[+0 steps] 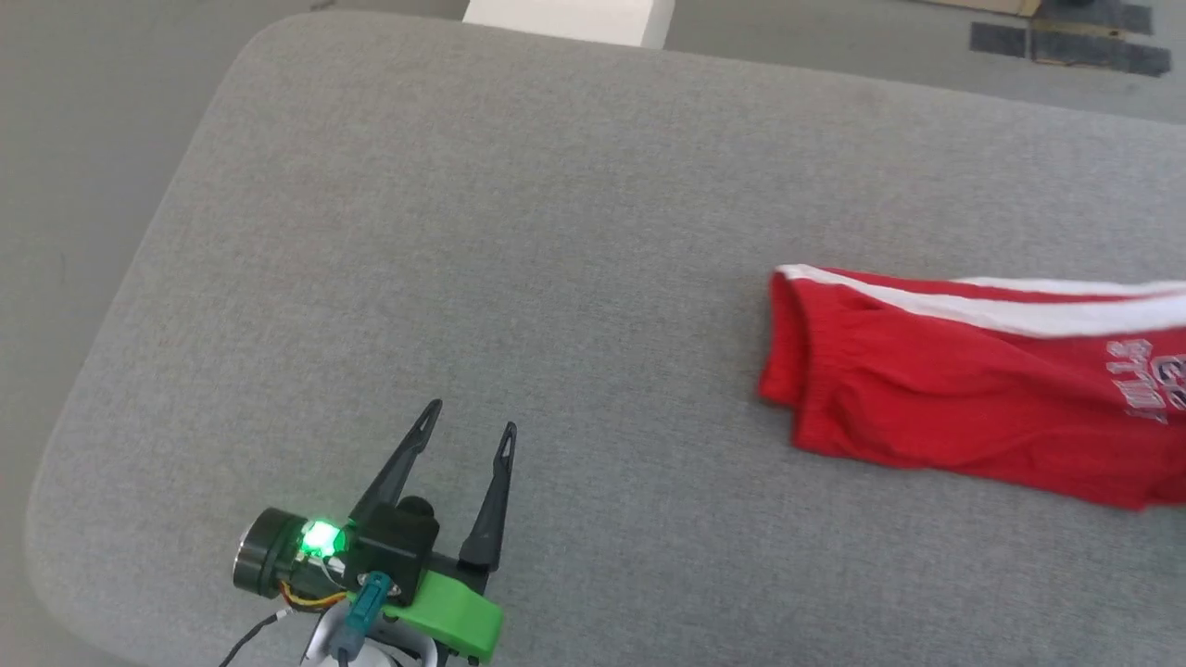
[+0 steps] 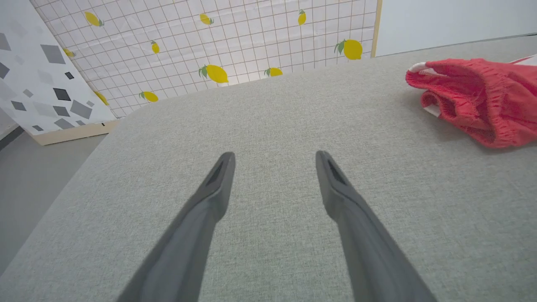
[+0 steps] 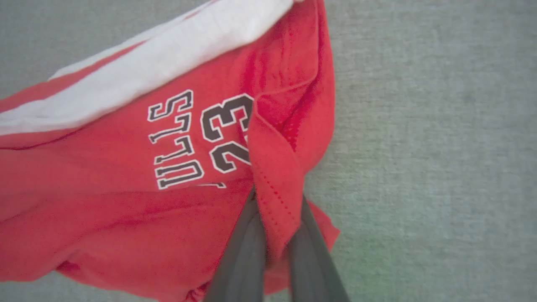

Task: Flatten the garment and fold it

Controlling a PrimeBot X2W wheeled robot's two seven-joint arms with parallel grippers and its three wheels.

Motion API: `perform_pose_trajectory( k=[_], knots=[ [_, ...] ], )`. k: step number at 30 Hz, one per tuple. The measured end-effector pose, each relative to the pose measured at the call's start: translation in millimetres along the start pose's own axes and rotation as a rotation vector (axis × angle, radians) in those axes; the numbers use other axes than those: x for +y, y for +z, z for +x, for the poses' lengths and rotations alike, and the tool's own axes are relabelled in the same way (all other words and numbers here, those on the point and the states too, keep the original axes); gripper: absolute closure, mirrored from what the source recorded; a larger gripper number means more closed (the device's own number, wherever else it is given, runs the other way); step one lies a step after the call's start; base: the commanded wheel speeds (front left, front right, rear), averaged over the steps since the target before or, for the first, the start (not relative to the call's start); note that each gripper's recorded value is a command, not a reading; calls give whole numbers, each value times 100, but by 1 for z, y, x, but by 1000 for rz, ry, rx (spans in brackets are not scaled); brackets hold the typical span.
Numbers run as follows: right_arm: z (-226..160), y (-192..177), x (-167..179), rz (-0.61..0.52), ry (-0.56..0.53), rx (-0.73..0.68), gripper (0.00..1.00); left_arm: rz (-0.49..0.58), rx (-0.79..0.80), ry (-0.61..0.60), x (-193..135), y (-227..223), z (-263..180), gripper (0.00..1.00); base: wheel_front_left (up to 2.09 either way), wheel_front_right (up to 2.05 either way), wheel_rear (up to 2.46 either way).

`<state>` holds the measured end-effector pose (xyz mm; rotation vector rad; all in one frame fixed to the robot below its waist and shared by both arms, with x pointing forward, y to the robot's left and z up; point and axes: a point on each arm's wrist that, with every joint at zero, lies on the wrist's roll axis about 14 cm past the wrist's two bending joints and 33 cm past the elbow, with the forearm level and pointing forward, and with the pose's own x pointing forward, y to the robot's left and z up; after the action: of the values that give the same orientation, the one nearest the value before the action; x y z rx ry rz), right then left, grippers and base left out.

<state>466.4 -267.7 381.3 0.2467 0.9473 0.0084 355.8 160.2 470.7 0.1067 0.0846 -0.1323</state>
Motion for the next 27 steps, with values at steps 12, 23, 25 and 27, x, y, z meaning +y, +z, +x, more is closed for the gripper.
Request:
perform_pose_trajectory(
  k=[12, 23, 25, 27],
  knots=[
    [-37, 10, 19, 18, 45, -135, 100, -6, -36, -30, -10, 11, -3, 0, 0, 0, 0],
    [-57, 33, 120, -89, 287, -213, 100, -22, -38, 5, -2, 15, -14, 0, 0, 0, 0],
    [-58, 35, 142, -113, 336, -217, 100, -22, -30, 15, 0, 14, -17, 0, 0, 0, 0],
    [-58, 35, 160, -140, 374, -217, 100, -22, -27, 26, 3, 13, -19, 0, 0, 0, 0]
  ],
)
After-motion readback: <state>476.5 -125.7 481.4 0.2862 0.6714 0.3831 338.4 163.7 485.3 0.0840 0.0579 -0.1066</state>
